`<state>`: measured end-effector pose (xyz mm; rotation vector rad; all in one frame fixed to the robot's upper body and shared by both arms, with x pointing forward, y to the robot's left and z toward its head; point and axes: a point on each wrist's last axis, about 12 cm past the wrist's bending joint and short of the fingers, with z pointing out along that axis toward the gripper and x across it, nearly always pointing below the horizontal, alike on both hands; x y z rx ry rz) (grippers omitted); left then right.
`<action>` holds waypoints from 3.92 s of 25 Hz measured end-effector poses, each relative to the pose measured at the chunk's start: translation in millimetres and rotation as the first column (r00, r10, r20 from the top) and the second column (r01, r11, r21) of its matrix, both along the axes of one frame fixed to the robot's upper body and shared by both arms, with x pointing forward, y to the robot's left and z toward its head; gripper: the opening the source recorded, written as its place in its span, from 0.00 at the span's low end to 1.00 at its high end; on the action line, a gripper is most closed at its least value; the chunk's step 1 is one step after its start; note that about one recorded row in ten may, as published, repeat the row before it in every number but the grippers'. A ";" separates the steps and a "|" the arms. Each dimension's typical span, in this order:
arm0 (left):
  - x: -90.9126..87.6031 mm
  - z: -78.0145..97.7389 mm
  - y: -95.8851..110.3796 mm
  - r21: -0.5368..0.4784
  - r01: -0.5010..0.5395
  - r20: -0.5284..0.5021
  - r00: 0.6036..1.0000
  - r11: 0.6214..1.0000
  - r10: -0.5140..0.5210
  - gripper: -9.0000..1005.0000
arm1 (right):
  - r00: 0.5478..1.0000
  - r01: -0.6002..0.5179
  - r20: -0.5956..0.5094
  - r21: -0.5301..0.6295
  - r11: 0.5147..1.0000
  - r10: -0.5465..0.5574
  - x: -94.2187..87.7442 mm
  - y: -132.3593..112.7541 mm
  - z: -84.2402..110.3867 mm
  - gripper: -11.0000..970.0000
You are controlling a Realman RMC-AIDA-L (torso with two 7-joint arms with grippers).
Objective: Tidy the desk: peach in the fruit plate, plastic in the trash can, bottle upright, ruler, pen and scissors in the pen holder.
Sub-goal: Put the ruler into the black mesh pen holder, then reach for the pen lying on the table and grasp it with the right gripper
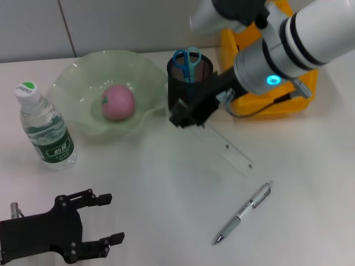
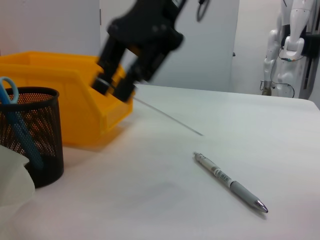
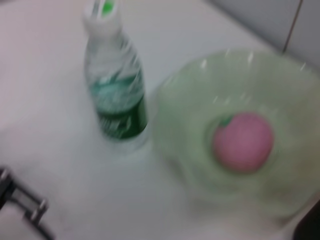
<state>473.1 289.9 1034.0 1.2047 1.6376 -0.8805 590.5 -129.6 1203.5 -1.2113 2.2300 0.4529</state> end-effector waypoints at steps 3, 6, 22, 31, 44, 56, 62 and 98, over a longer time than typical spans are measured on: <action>-0.7 -0.4 -0.3 -0.003 0.000 -0.002 1.000 1.000 0.000 0.79 | 0.998 0.022 0.053 0.047 0.999 -0.025 6.0 -1.6 6.6 0.41; -0.9 -0.4 -0.9 -0.006 0.001 -0.004 1.000 1.000 -0.001 0.79 | 0.995 0.029 0.097 0.105 0.994 -0.039 10.6 -0.8 10.2 0.41; 0.2 0.6 -1.1 -0.008 0.001 -0.002 1.000 1.000 -0.001 0.79 | 0.932 0.146 0.250 0.404 0.903 -0.263 31.4 -15.8 26.2 0.43; 0.6 1.0 -1.1 -0.009 0.000 -0.001 1.000 1.000 0.000 0.79 | 0.883 0.196 0.293 0.479 0.855 -0.367 46.0 -22.5 20.8 0.44; 0.9 0.9 -0.8 -0.008 -0.003 -0.001 1.000 1.000 0.003 0.79 | 0.868 0.224 0.295 0.486 0.845 -0.400 71.1 -10.1 2.9 0.46; 0.0 0.8 -0.5 -0.010 -0.004 -0.002 1.000 1.000 0.004 0.79 | 0.866 0.268 0.277 0.445 0.854 -0.416 79.5 -5.4 -19.0 0.48; -0.2 0.6 -1.0 -0.013 -0.003 -0.004 1.000 1.000 0.003 0.79 | 0.871 0.275 0.268 0.430 0.860 -0.412 77.9 -4.1 -27.0 0.48; -1.2 -0.3 0.8 -0.008 -0.009 -0.006 1.000 1.000 0.009 0.79 | 0.874 0.288 0.258 0.404 0.868 -0.411 70.8 -13.3 -41.4 0.76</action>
